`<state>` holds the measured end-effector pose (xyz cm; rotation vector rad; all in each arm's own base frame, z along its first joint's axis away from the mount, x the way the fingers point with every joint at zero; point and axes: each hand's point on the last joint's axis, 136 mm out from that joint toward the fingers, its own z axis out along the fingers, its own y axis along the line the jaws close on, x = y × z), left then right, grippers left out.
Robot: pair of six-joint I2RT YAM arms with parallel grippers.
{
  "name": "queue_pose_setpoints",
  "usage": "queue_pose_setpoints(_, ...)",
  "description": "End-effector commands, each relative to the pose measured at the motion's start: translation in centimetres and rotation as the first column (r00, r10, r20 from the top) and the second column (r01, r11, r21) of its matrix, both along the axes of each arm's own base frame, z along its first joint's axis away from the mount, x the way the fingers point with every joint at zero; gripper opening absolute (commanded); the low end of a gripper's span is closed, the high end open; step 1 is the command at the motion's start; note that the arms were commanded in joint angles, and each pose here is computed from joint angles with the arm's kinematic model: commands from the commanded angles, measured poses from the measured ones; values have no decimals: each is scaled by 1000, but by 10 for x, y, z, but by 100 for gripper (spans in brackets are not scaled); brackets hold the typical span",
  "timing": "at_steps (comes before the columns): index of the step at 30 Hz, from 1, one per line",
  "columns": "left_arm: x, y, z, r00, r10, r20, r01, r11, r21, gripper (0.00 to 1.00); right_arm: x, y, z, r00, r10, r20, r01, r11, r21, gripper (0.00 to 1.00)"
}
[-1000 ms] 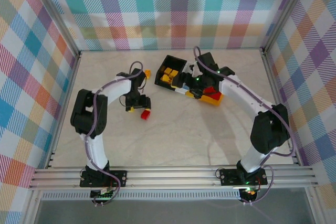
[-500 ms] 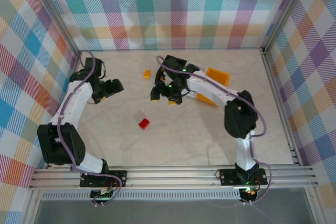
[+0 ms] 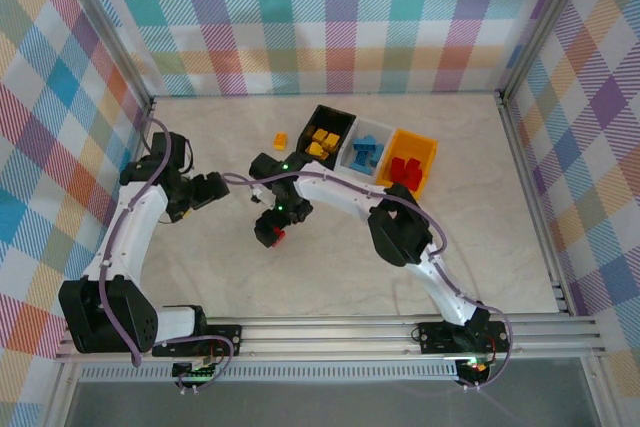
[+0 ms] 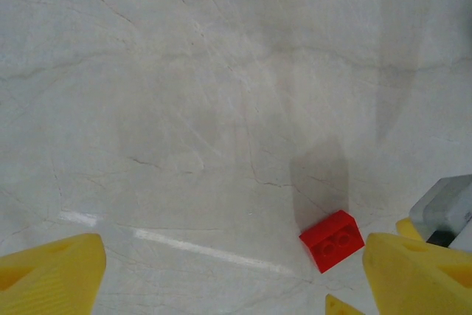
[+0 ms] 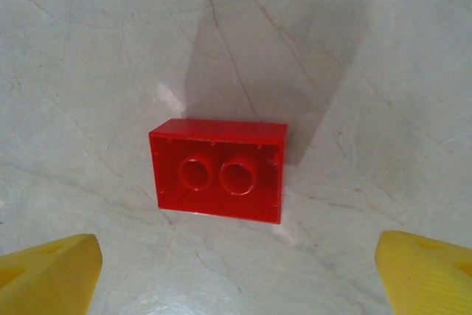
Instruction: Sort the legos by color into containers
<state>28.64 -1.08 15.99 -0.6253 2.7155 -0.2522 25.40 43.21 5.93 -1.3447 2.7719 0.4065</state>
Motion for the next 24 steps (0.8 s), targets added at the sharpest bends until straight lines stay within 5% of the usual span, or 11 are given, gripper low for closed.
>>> queue_pose_setpoints(1, -10, 2, -4, 1000, -5, -28, 5, 1000, 4, 90, 1, 3, -7, 998, 63, 17, -63, 998, -25, 96)
queue_pose_setpoints(17, -5, 2, -11, 999, -18, -48, 18, 1000, 4, 90, 9, 14, -39, 997, 79, 13, -79, 995, -53, 96)
queue_pose_setpoints(24, -5, 4, -11, 998, -18, -52, 18, 1000, 13, 90, 10, 9, -54, 998, 70, 8, -68, 992, -105, 88)
